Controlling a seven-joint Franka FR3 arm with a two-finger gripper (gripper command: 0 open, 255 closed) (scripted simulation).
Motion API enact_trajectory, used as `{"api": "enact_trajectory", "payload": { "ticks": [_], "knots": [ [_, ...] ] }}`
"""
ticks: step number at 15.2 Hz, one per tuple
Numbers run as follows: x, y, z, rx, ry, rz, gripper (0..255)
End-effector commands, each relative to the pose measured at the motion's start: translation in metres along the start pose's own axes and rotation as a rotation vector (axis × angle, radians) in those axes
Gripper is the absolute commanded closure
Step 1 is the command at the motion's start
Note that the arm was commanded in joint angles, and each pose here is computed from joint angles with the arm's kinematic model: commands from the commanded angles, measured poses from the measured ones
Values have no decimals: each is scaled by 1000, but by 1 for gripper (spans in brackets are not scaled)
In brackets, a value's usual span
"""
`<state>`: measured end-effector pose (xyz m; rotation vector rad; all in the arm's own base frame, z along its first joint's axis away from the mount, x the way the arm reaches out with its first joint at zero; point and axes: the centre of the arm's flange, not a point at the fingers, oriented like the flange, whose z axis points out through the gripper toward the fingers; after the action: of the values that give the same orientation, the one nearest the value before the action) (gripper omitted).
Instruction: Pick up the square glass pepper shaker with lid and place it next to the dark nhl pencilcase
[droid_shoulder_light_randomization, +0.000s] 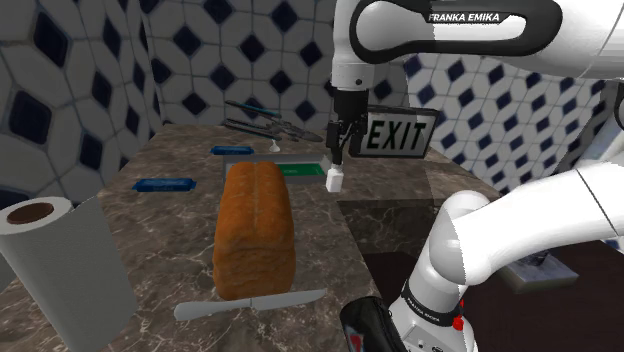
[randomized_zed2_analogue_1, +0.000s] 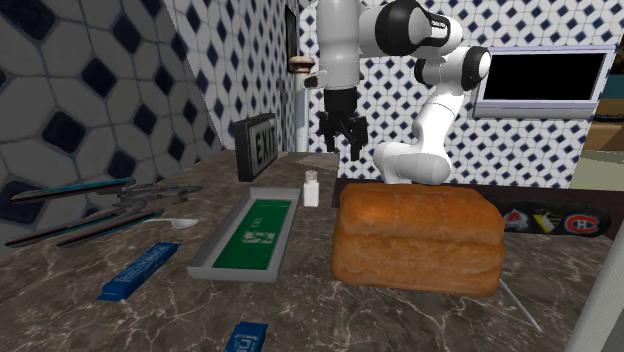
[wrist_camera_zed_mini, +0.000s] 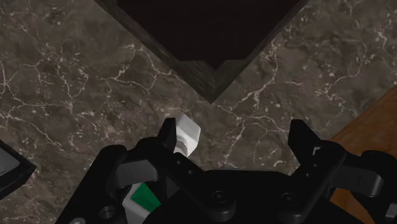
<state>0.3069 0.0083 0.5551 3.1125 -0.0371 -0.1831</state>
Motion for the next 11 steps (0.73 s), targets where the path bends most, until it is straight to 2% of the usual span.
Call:
{"api": "enact_trajectory", "payload": {
  "ticks": [1,7,11],
  "knots": [
    [0,0,0,0,0,0,0],
    [36,57,20,-3,96,-76,0],
    [39,59,36,-3,99,-79,0]
  ]
}}
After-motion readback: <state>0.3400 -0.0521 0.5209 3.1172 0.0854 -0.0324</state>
